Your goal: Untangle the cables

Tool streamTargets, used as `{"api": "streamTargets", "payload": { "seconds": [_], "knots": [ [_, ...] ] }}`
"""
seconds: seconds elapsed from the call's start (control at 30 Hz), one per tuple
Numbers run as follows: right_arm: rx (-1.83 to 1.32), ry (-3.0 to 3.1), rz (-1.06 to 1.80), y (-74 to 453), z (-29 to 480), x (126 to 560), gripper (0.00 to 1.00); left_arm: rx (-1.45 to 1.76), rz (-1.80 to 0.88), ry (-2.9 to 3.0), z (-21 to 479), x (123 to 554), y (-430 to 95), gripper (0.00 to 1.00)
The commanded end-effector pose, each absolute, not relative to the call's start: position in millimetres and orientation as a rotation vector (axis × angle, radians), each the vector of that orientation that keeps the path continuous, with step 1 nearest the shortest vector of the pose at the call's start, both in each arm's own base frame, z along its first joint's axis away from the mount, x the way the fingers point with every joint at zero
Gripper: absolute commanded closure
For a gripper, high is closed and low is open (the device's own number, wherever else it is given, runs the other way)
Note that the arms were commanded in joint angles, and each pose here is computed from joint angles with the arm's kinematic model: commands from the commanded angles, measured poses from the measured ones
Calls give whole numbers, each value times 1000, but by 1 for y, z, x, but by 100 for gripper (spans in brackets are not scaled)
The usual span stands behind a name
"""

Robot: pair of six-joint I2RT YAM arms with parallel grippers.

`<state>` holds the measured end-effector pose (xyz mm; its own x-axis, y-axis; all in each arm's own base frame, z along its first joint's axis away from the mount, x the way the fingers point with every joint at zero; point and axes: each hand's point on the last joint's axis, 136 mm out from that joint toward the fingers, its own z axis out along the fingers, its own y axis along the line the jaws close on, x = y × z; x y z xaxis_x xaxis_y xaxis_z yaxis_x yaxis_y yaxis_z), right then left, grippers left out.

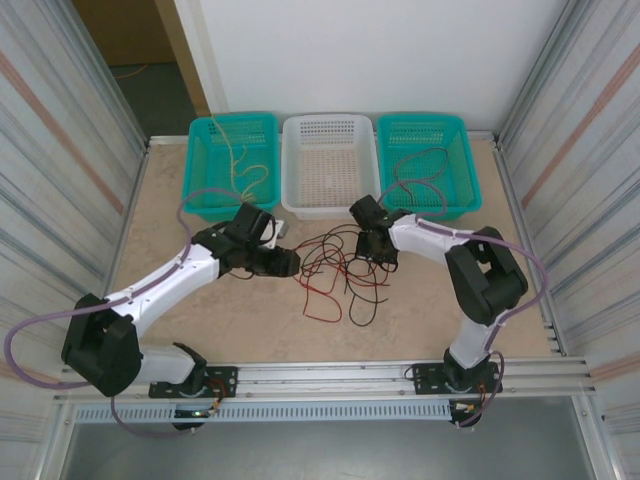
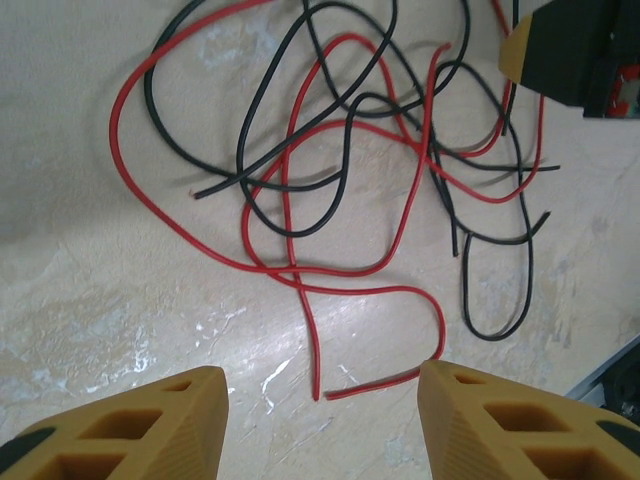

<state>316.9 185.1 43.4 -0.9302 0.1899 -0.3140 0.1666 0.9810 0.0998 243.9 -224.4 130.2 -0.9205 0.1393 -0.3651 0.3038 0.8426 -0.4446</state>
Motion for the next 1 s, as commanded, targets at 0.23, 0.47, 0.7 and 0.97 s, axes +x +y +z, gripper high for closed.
{"api": "streamTargets", "payload": {
  "seconds": [0.23,0.47,0.7,0.97],
  "knots": [
    [-10,2441,149,187,194,282,100,407,-743,2524,178,265,-238,45],
    [-228,2225,323,206,287,257,100,569,-745,2333,221,278,-250,35],
    [-340,2088,425,226,350,244,100,677,-789,2231,247,291,-270,33],
    [-402,1989,530,242,393,230,100,682,-780,2203,251,312,-283,36]
  ]
}}
